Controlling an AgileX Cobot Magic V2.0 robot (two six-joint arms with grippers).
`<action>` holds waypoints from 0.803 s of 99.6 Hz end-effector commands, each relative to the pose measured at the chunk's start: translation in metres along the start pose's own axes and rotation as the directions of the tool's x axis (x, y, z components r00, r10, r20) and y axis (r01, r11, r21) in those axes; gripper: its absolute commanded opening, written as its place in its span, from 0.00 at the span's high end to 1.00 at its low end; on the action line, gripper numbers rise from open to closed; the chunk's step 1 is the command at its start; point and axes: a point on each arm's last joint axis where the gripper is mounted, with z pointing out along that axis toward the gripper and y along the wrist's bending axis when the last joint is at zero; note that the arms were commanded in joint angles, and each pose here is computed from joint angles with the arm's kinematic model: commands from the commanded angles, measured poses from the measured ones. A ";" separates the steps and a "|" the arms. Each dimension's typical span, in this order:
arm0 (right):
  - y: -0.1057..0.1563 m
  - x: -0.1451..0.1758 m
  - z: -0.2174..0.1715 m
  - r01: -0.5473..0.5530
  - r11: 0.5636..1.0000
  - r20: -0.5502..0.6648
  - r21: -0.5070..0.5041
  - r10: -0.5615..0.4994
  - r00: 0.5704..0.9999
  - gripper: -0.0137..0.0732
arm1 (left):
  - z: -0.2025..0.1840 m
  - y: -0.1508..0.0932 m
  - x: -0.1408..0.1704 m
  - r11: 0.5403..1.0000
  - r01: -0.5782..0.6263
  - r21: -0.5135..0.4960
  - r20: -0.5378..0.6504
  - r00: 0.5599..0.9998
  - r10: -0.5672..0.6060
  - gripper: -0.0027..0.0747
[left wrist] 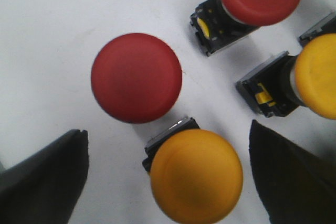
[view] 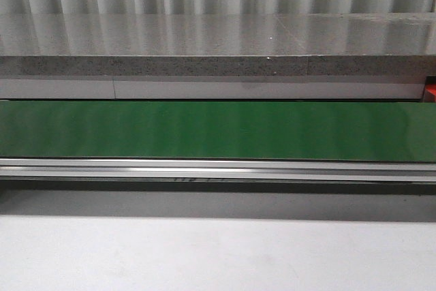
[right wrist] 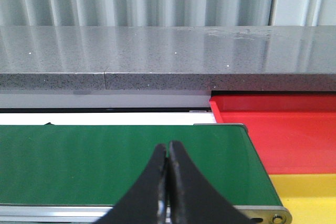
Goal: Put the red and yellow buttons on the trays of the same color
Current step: 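Grasp the yellow button with the left gripper and lift it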
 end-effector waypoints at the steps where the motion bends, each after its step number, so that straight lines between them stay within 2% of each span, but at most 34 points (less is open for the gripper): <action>1: 0.001 -0.014 -0.002 0.011 1.000 0.112 -0.005 -0.010 0.994 0.99 | -0.004 -0.006 -0.010 0.999 -0.007 0.044 0.058 0.998 0.004 0.22; 10: 0.001 -0.014 -0.002 0.011 1.000 0.112 -0.005 -0.010 0.994 0.99 | -0.002 -0.006 -0.010 0.999 -0.014 0.040 0.056 0.998 0.012 0.29; 17: 0.001 -0.014 -0.002 0.011 1.000 0.112 -0.005 -0.010 0.994 0.99 | -0.002 -0.006 -0.011 0.999 -0.021 0.041 0.061 0.998 0.019 0.41; 42: 0.001 -0.014 -0.002 0.011 1.000 0.112 -0.005 -0.010 0.994 0.99 | -0.019 -0.005 -0.020 0.999 -0.027 0.027 0.098 0.995 0.024 0.98; 61: 0.001 -0.014 -0.002 0.011 1.000 0.112 -0.005 -0.010 0.994 0.99 | -0.051 -0.009 -0.015 0.996 -0.086 0.031 0.128 0.988 0.081 0.99; 70: 0.001 -0.014 -0.002 0.011 1.000 0.112 -0.005 -0.010 0.994 0.99 | -0.072 -0.014 -0.011 0.985 -0.164 0.060 0.171 0.974 0.152 0.99; 80: 0.001 -0.014 -0.002 0.011 1.000 0.112 -0.005 -0.010 0.994 0.99 | -0.097 -0.027 -0.012 0.955 -0.278 0.103 0.246 0.937 0.246 0.99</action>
